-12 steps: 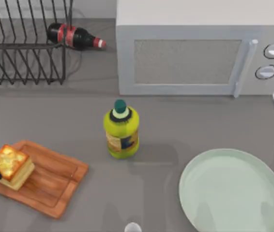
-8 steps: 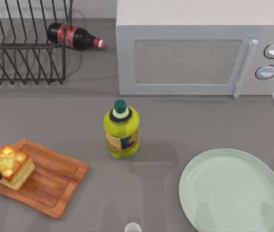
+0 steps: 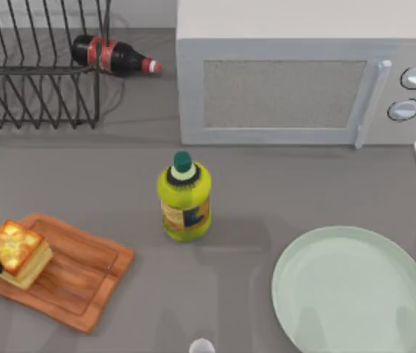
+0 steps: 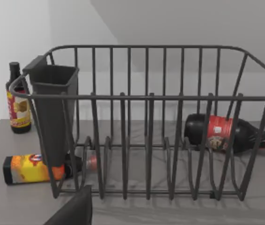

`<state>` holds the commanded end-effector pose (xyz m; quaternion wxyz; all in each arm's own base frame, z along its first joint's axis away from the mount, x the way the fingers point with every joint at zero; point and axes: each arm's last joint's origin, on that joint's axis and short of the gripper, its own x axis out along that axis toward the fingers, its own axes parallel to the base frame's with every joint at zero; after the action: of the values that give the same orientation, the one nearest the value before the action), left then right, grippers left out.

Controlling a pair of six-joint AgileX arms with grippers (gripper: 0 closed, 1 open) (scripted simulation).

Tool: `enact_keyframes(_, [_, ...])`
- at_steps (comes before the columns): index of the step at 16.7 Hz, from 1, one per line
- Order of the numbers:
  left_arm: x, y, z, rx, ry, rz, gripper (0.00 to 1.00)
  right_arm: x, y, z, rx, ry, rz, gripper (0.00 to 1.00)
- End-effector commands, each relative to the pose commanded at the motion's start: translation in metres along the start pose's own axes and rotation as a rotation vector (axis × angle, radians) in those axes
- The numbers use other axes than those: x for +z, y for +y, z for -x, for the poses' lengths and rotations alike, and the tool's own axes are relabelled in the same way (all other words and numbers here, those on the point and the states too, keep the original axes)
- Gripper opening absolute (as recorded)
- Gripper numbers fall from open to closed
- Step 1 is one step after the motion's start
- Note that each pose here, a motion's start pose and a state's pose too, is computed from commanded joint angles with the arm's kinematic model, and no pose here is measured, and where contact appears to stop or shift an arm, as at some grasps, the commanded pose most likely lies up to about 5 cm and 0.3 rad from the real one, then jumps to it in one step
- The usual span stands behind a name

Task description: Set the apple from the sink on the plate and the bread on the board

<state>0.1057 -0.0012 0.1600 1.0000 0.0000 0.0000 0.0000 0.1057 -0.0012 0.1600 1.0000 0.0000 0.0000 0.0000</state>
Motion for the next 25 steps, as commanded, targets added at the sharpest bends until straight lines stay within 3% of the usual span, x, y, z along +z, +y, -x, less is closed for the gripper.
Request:
enact_keyframes(15, [0.000, 0.000, 0.000, 0.000, 0.000, 0.000, 1.00, 0.012, -0.001, -0.001, -0.009, 0.042, 0.009, 1.00])
enact_keyframes(20, [0.000, 0.000, 0.000, 0.000, 0.000, 0.000, 1.00, 0.060, -0.006, -0.017, -0.044, 0.264, 0.041, 1.00])
enact_keyframes(25, [0.000, 0.000, 0.000, 0.000, 0.000, 0.000, 1.00, 0.105, -0.019, -0.082, -0.073, 0.637, 0.067, 1.00])
